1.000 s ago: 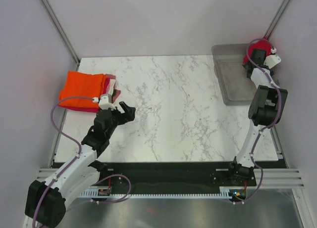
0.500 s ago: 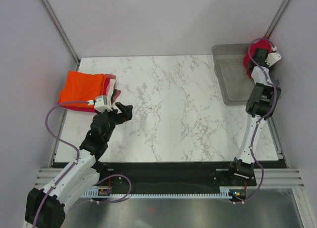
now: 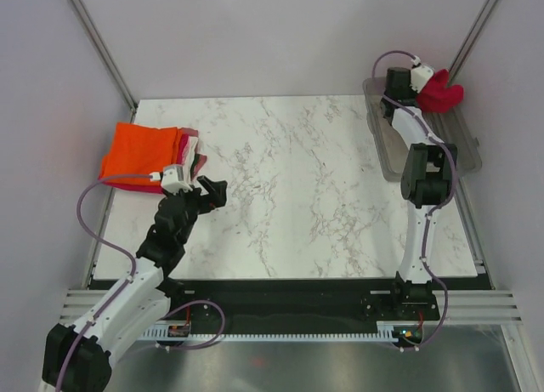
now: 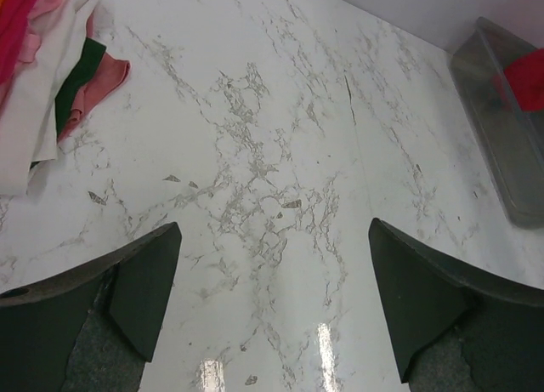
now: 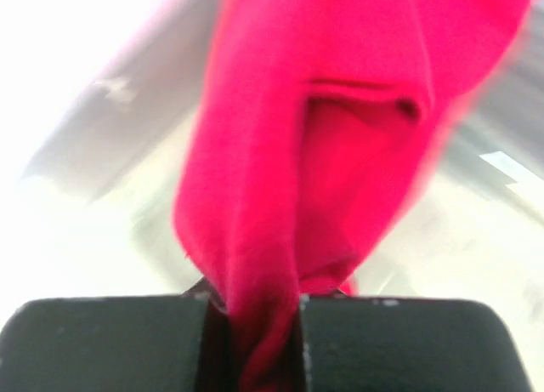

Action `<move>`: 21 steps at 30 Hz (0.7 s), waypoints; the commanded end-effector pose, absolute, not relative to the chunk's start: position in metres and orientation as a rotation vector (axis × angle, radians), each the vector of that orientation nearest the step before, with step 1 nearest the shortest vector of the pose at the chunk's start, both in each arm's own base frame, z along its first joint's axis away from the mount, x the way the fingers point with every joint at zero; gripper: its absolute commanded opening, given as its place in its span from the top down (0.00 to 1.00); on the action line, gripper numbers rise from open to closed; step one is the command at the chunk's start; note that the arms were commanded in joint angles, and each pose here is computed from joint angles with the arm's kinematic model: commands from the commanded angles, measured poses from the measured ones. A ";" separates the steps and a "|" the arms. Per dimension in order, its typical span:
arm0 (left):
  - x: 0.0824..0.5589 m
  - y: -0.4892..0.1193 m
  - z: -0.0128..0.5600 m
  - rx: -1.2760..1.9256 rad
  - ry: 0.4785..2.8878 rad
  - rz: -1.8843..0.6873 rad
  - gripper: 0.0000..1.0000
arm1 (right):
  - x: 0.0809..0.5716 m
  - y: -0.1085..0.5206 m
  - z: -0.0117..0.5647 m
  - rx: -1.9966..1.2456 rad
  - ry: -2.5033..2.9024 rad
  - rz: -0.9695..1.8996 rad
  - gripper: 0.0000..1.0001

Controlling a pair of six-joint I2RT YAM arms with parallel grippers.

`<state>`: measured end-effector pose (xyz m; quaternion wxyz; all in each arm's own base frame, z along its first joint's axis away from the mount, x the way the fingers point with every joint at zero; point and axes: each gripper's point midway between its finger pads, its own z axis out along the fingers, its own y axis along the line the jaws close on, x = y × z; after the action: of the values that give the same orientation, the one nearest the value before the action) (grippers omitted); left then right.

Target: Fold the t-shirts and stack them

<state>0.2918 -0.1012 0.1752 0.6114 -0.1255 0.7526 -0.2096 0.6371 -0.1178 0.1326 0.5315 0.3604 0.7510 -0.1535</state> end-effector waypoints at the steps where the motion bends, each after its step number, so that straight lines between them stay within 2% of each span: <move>1: 0.299 -0.109 0.190 -0.257 1.699 -0.514 0.00 | 0.611 -0.040 0.305 0.707 1.575 -0.178 1.00; 3: 0.299 -0.122 0.195 -0.193 1.705 -0.570 0.00 | 0.591 0.014 0.303 0.583 1.648 -0.106 1.00; 4: 0.299 -0.125 0.195 -0.186 1.707 -0.581 0.00 | 0.571 0.031 0.337 0.542 1.615 -0.048 1.00; 5: 0.299 -0.126 0.194 -0.182 1.708 -0.584 0.00 | 0.561 0.057 0.330 0.457 1.664 0.016 1.00; 8: 0.301 -0.121 0.195 -0.214 1.694 -0.570 0.00 | 0.511 0.135 0.369 0.227 1.668 0.150 1.00; 10: 0.298 -0.116 0.197 -0.248 1.679 -0.572 0.00 | 0.480 0.163 0.387 0.133 1.675 0.256 1.00; 13: 0.290 -0.115 0.205 -0.226 1.635 -0.587 0.00 | 0.448 0.204 0.382 0.000 1.740 0.487 1.00; 14: 0.287 -0.117 0.204 -0.185 1.632 -0.589 0.00 | 0.443 0.208 0.367 -0.012 1.785 0.511 0.89; 16: 0.284 -0.114 0.208 -0.188 1.608 -0.586 0.00 | 0.428 0.215 0.325 -0.023 1.917 0.560 0.51; 17: 0.285 -0.111 0.208 -0.203 1.603 -0.573 0.00 | 0.421 0.219 0.308 -0.044 1.969 0.583 0.19; 19: 0.285 -0.110 0.206 -0.204 1.613 -0.564 0.00 | 0.400 0.216 0.256 -0.059 2.125 0.567 0.11; 21: 0.286 -0.116 0.204 -0.184 1.631 -0.582 0.00 | 0.387 0.206 0.227 -0.052 2.190 0.523 0.10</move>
<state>0.2821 -0.1155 0.2016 0.6349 -0.0934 0.7201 -0.2639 0.4219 0.2069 0.3164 0.5512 -0.0074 0.8040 0.2228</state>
